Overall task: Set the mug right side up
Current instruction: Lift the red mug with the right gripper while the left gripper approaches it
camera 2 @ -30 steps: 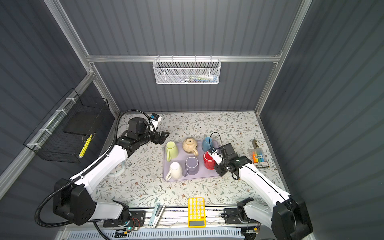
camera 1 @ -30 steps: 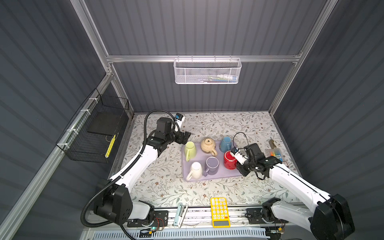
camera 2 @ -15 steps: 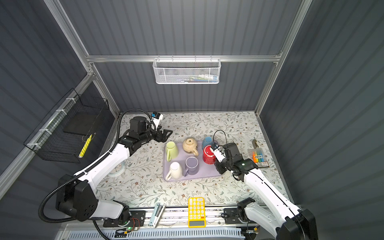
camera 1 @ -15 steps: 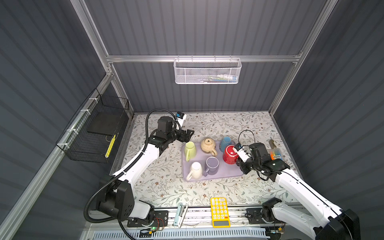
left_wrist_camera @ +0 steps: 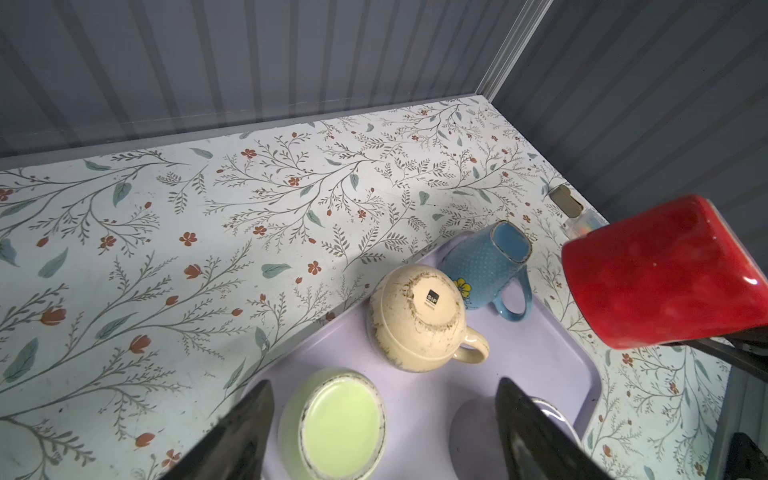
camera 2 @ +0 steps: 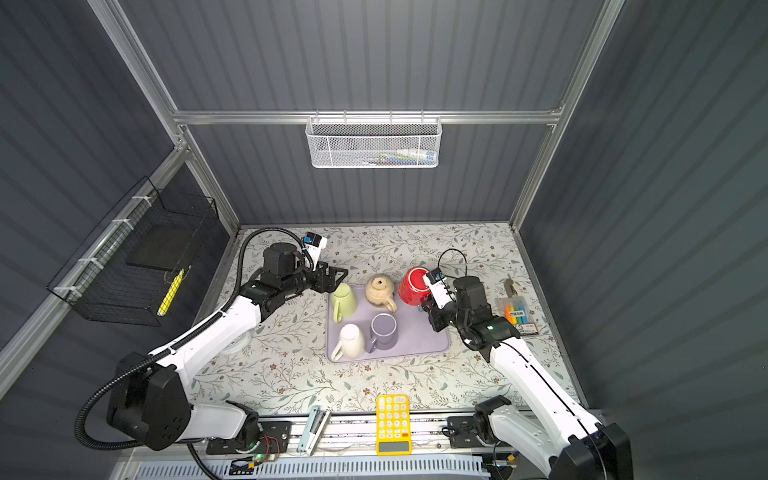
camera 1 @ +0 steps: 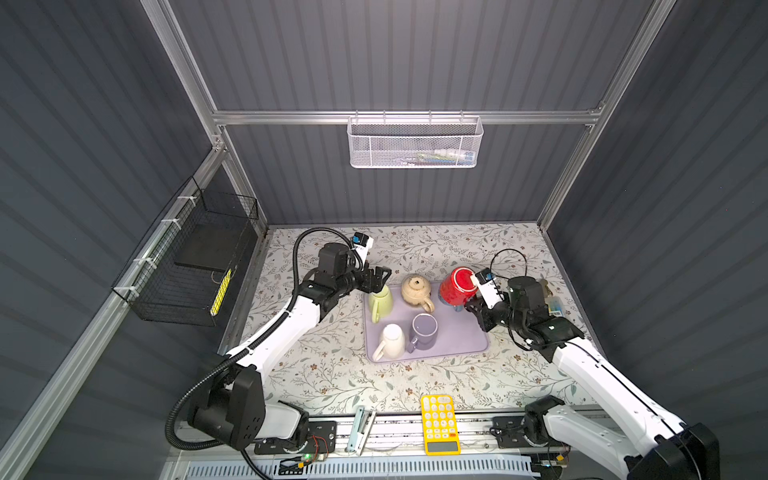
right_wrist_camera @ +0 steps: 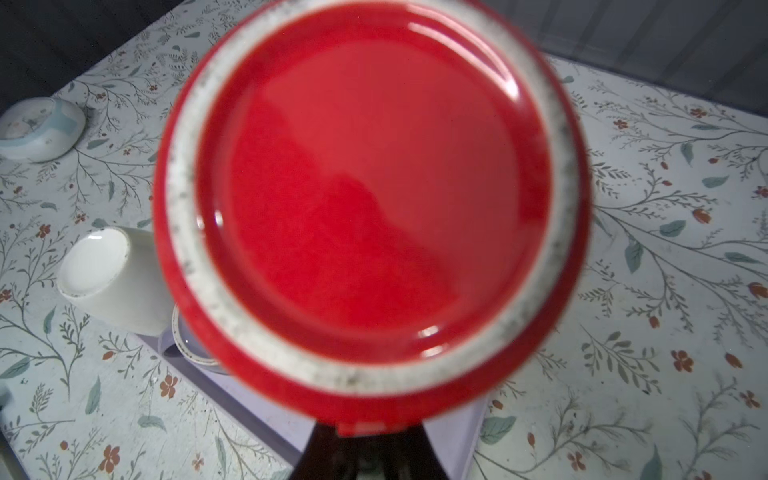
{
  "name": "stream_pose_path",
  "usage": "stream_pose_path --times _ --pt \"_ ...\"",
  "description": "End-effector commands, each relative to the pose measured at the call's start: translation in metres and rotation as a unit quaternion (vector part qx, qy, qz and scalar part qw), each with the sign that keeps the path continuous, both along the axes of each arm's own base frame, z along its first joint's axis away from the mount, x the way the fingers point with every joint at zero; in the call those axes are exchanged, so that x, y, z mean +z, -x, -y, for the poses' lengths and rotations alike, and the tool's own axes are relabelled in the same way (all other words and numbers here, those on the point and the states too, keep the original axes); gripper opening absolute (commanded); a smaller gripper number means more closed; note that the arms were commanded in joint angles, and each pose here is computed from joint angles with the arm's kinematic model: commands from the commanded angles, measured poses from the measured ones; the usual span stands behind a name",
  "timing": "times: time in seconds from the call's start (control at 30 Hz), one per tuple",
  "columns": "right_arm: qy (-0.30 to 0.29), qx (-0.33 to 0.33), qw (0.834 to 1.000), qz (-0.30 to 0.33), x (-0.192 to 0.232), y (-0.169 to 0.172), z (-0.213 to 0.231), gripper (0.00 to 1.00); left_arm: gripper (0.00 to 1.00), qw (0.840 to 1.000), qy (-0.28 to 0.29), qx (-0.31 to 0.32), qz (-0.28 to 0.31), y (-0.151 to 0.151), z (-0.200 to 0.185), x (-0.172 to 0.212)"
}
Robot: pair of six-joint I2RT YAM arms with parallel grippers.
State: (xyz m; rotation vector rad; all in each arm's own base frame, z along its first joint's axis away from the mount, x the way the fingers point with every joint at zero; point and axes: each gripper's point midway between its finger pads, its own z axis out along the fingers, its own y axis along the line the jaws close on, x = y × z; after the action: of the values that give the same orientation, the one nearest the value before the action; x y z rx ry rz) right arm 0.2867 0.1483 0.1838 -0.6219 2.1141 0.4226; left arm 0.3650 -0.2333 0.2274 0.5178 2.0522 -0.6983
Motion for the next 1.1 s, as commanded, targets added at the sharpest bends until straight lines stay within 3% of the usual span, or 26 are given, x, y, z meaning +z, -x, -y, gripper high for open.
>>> stream_pose_path --times 0.0,0.67,1.07 --pt "-0.056 0.009 0.996 0.073 0.042 -0.014 -0.011 0.0 0.83 1.0 0.029 -0.009 0.002 0.007 0.008 0.009" --pt "-0.149 0.027 0.982 0.114 0.065 -0.033 -0.024 0.0 0.83 0.992 0.115 -0.058 -0.016 0.016 0.048 0.014" --pt "-0.206 0.058 0.969 0.12 0.071 -0.039 -0.035 0.0 0.83 0.969 0.21 -0.128 -0.023 0.027 0.084 0.031"
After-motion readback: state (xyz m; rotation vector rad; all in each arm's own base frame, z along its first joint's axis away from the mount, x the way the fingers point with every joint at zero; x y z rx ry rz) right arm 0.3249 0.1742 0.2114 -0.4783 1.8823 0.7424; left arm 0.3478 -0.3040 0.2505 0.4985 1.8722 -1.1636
